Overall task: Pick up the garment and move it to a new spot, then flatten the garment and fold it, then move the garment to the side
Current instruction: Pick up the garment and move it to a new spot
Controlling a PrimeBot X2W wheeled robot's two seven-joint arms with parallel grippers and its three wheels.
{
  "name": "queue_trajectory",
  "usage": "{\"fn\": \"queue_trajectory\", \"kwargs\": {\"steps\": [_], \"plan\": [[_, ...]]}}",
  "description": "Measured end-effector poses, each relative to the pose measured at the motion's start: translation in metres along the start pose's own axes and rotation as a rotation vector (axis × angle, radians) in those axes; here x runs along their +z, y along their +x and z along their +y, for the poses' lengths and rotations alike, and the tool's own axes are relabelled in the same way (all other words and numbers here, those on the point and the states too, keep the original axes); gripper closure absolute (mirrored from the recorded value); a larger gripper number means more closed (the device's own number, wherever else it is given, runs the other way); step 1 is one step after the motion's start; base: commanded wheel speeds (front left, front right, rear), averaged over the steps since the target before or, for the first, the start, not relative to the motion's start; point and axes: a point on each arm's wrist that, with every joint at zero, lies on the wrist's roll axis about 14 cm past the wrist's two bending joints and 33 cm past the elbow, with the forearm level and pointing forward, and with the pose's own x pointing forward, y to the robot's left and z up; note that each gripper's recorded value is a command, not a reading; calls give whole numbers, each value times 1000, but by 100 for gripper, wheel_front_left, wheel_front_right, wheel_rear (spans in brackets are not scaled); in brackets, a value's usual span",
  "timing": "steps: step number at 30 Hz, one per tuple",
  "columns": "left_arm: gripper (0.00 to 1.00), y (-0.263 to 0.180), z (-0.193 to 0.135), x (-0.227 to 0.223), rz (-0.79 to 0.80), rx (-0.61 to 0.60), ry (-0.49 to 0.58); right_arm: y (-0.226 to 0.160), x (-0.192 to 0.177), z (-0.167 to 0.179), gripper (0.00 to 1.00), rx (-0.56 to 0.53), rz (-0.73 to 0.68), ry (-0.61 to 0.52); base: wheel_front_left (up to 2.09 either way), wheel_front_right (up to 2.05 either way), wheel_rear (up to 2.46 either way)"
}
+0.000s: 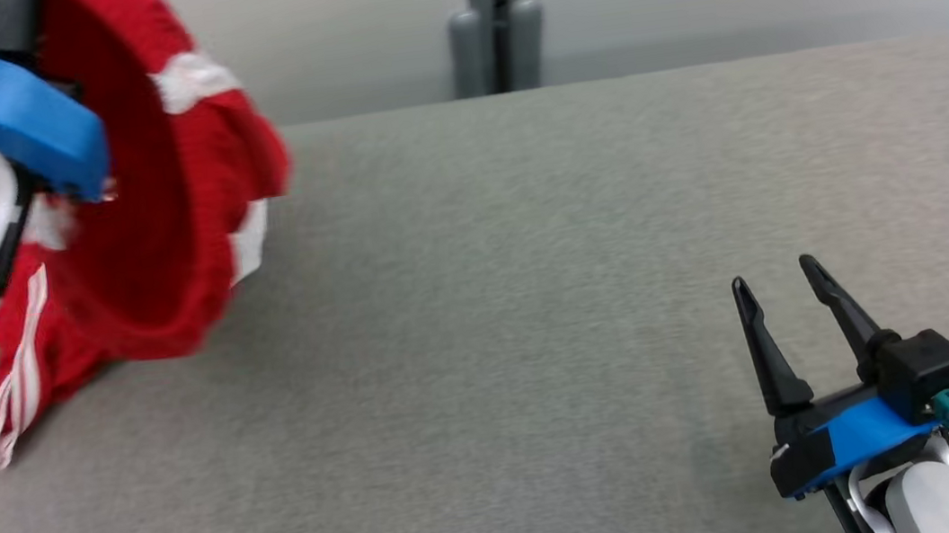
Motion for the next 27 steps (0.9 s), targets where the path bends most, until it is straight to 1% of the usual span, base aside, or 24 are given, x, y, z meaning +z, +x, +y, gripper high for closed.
{"fn": "queue_trajectory", "kwargs": {"steps": [2, 6, 8, 10, 12, 14, 17, 19, 23, 26, 27], "plan": [[100, 12, -32, 29, -78, -82, -17, -12, 4, -15, 0, -47, -5, 4, 0, 0, 0], [100, 27, -103, 95, -263, -264, -84, -32, 15, -42, 0, -135, -31, 4, 0, 0, 0], [100, 27, -137, 111, -311, -353, -132, -40, 18, -56, 0, -178, -38, 1, 0, 0, 0], [100, 26, -170, 110, -313, -443, -192, -48, 20, -69, 0, -222, -42, -3, 0, 0, 0], [100, 24, -196, 91, -273, -505, -241, -53, 20, -82, 0, -261, -40, -8, 0, 0, 0], [100, 21, -213, 54, -195, -531, -286, -57, 19, -91, 0, -289, -34, -14, 0, 0, 0], [100, 9, -235, -5, -63, -537, -408, -63, 14, -103, 0, -328, -20, -21, 0, 0, 0], [100, -3, -248, -48, 33, -530, -452, -66, 9, -108, 0, -348, -2, -25, 0, 0, 0], [100, -35, -265, -124, 221, -505, -503, -66, 5, -113, 0, -363, 12, -30, 0, 0, 0], [100, -51, -267, -159, 306, -479, -503, -63, 1, -113, 0, -360, 22, -32, 0, 0, 0], [92, -54, -265, -167, 321, -465, -506, -61, -1, -111, 0, -354, 26, -31, 0, 0, 0]]}}
